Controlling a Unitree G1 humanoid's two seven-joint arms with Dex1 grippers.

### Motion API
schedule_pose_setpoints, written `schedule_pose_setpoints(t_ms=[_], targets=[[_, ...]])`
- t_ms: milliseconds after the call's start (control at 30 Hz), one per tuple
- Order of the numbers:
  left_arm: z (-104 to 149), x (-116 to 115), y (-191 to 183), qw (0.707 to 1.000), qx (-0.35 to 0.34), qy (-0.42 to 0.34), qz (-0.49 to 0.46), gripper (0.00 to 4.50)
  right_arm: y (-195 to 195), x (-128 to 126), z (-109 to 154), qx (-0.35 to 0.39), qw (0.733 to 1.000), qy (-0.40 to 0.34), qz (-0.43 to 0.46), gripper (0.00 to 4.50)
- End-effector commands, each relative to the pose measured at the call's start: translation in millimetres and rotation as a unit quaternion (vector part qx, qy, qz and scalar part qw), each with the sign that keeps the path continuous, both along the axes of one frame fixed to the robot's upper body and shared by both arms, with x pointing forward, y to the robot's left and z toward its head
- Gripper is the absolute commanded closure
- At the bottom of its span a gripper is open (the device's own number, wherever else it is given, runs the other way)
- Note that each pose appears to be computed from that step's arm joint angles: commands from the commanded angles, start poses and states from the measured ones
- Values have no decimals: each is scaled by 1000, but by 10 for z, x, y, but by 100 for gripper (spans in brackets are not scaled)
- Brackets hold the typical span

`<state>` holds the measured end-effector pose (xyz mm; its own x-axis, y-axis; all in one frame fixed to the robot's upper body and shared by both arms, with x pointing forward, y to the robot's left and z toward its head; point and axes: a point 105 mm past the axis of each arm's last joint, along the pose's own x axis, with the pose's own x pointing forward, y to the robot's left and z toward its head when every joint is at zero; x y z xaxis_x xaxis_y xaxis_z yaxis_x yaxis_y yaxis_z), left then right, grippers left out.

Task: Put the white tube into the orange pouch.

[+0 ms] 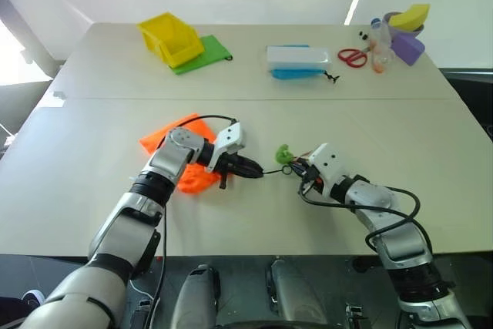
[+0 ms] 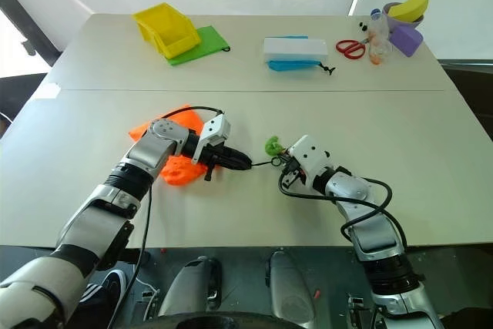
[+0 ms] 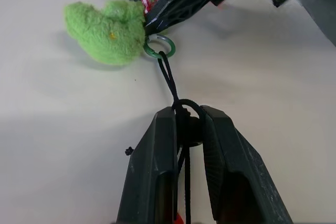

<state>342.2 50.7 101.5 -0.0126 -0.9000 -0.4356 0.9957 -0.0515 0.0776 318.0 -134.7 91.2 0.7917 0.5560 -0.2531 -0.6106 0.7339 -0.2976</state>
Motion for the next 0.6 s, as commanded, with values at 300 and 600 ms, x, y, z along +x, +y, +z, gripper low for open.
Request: schedule_pose_setpoints(t_ms=[300, 600], targets=[[49, -255, 452, 990, 111, -73, -48, 409, -767, 415, 250, -54, 978, -79, -183, 450], [16, -662, 936, 986, 154, -41, -50, 409, -1074, 473, 231, -95, 964, -82, -235, 450]])
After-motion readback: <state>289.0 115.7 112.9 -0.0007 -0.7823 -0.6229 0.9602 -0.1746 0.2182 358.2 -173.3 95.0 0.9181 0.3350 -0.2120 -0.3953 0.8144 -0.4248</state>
